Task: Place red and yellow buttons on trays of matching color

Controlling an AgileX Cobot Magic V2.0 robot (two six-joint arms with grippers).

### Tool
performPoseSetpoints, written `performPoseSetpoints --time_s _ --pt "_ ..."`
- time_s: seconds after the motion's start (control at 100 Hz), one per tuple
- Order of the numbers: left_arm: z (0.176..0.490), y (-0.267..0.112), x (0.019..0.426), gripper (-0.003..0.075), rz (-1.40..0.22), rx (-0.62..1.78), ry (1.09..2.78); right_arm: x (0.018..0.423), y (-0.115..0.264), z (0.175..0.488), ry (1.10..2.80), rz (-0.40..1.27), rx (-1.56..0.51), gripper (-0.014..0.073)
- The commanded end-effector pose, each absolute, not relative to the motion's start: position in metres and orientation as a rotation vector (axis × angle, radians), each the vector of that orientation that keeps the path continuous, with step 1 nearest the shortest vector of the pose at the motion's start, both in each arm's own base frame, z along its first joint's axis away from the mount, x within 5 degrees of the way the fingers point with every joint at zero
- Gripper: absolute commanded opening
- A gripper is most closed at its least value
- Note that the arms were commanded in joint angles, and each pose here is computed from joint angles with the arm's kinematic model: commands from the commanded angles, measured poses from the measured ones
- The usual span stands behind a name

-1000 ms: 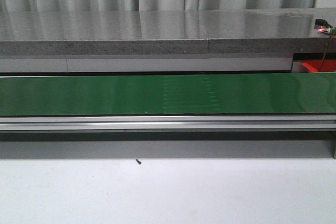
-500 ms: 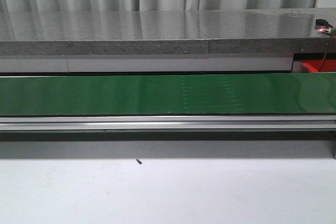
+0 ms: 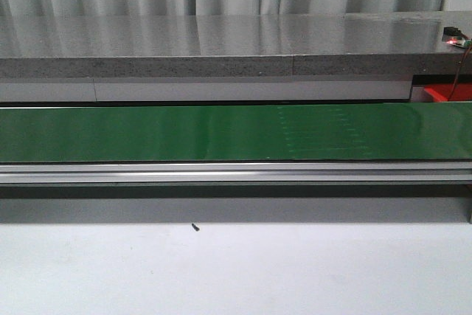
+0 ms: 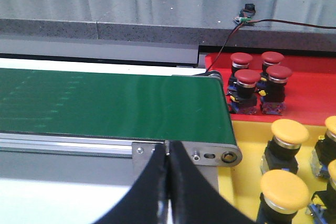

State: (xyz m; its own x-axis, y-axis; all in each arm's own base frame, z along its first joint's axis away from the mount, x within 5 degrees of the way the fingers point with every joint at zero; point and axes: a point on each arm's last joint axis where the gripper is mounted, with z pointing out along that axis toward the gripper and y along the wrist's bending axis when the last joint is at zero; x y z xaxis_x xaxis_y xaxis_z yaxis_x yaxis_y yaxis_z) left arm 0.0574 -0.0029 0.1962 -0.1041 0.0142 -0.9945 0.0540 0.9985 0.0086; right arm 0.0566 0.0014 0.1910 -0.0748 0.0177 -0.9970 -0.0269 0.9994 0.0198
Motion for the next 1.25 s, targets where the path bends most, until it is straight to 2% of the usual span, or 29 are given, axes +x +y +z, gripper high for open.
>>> performPoseSetpoints --time_s 0.0,0.26,0.53,1.24 --pt "0.209 -0.003 0.056 -0.002 -0.047 0.048 1.547 0.055 0.002 0.206 1.527 0.032 -0.017 -0.0068" --pt "0.199 -0.003 0.055 -0.002 -0.05 0.046 1.499 0.055 0.002 0.206 1.527 0.032 -0.017 -0.0068" --pt "0.199 -0.003 0.055 -0.002 -0.095 0.005 1.492 0.055 0.002 0.206 1.528 0.031 -0.017 -0.0068" --pt "0.199 -0.003 0.055 -0.002 -0.094 0.005 1.492 0.055 0.002 0.206 1.529 0.031 -0.016 -0.0068"
